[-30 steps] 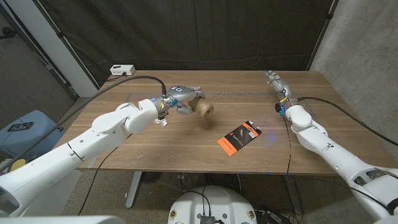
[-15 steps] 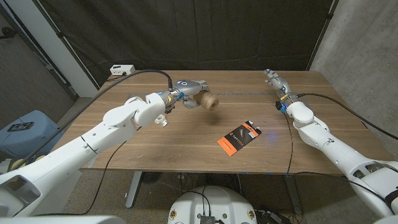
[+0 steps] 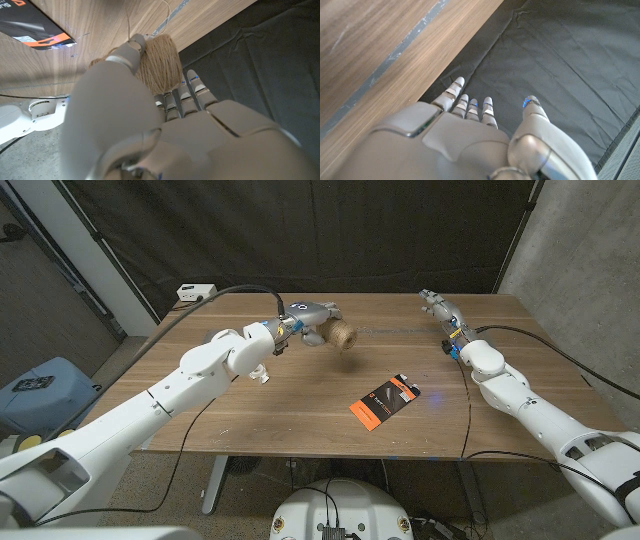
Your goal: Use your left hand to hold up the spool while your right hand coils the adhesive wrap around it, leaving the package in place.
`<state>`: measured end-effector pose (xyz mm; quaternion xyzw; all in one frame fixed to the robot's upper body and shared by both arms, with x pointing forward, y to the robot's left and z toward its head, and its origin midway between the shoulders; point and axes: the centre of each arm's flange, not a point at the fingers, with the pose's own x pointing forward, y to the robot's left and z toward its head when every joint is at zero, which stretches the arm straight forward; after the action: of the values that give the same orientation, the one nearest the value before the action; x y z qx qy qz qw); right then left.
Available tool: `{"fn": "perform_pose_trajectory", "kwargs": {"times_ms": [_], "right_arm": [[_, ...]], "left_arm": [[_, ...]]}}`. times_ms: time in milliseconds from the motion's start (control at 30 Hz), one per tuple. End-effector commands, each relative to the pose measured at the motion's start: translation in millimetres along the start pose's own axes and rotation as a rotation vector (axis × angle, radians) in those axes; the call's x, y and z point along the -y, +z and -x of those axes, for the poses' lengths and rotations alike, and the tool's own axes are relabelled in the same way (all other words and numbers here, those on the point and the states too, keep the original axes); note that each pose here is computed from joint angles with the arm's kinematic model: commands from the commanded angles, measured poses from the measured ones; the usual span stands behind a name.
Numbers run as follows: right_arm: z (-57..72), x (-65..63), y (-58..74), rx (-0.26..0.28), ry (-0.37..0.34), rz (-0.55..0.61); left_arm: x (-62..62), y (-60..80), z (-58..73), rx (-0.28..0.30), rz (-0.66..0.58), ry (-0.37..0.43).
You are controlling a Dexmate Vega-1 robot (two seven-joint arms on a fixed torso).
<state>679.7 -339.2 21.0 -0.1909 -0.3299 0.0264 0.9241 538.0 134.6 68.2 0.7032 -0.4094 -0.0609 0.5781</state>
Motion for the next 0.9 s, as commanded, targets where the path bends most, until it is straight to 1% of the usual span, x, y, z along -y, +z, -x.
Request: {"fn": "perform_pose_trajectory", "kwargs": {"times_ms": [33,200,367,500,900], "right_arm": [[-0.6,4.4,7.9,0.012,0.020,0.015],[0.4,2.5,10.5,0.020,0.043,0.020],[-1.6,-0.4,12.9,0.024,0.081,0.029],[-2.4,-2.3,13.9,0.028,0.096,0.042],[-2.0,-8.7,15.7,0.026,0.115,0.056]], "left_arm": [[-2.4,-1.5,-21.3,0.009,0.013,0.029],[-4.0,-2.3,-29.9,0.012,0.020,0.049],[-6.1,-2.8,-38.2,0.011,0.026,0.069],[-6.8,-3.7,-44.4,0.011,0.030,0.078],[-11.1,-7.0,-61.2,0.010,0.023,0.105]]}}
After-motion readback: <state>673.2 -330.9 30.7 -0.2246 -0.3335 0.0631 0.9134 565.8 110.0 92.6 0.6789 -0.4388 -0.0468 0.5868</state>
